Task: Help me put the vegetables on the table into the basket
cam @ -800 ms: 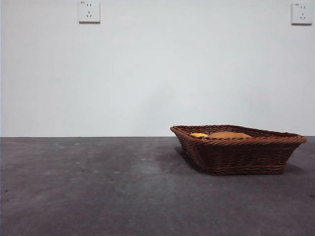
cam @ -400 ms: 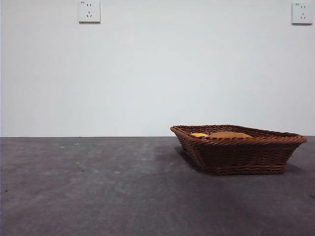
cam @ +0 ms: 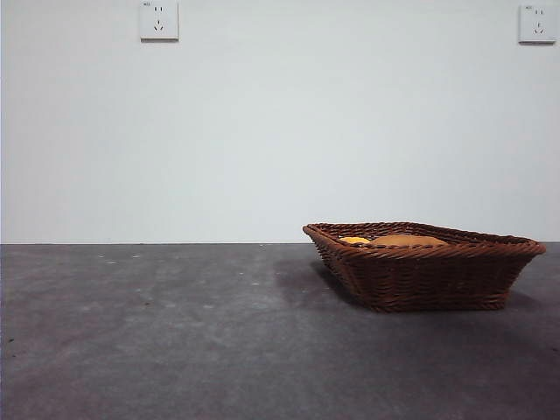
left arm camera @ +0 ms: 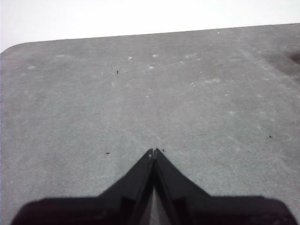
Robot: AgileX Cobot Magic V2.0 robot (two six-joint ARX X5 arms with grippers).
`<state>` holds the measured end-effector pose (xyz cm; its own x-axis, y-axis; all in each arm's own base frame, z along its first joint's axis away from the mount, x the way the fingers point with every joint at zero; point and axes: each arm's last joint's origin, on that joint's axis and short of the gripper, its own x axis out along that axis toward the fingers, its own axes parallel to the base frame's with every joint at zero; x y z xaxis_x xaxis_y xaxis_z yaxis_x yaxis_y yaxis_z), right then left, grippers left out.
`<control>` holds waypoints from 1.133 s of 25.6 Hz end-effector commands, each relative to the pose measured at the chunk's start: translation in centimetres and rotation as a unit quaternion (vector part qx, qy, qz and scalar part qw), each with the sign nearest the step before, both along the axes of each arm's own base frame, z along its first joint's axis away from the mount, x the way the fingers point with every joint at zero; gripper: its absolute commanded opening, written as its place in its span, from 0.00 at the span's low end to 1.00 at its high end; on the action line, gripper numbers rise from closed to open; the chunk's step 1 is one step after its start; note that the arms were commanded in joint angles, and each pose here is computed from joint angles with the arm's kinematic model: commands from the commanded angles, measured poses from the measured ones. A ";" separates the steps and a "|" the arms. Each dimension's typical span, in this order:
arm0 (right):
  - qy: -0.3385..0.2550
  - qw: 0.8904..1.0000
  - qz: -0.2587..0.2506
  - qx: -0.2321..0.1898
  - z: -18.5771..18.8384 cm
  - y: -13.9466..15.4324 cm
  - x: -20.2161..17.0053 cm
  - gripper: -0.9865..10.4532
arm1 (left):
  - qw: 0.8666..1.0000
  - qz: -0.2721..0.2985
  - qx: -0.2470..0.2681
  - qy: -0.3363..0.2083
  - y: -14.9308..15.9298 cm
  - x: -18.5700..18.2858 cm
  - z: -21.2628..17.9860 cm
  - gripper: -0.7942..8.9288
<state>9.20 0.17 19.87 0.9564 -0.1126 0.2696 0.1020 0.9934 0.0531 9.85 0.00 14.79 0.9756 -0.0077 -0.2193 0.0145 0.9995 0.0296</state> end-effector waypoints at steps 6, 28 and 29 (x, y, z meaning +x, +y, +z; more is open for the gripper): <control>0.120 0.993 -0.001 -0.008 -2.8 0.0 0.5 0.09 | 1.000 0.001 -0.003 0.003 0.0 0.1 -0.3 0.08; 0.224 0.974 0.028 -0.027 -4.8 0.2 0.4 0.09 | 1.000 0.001 -0.003 0.005 0.0 0.1 -0.3 0.08; 0.224 0.974 0.028 -0.027 -4.8 0.2 0.4 0.09 | 1.000 0.001 -0.003 0.005 0.0 0.1 -0.3 0.08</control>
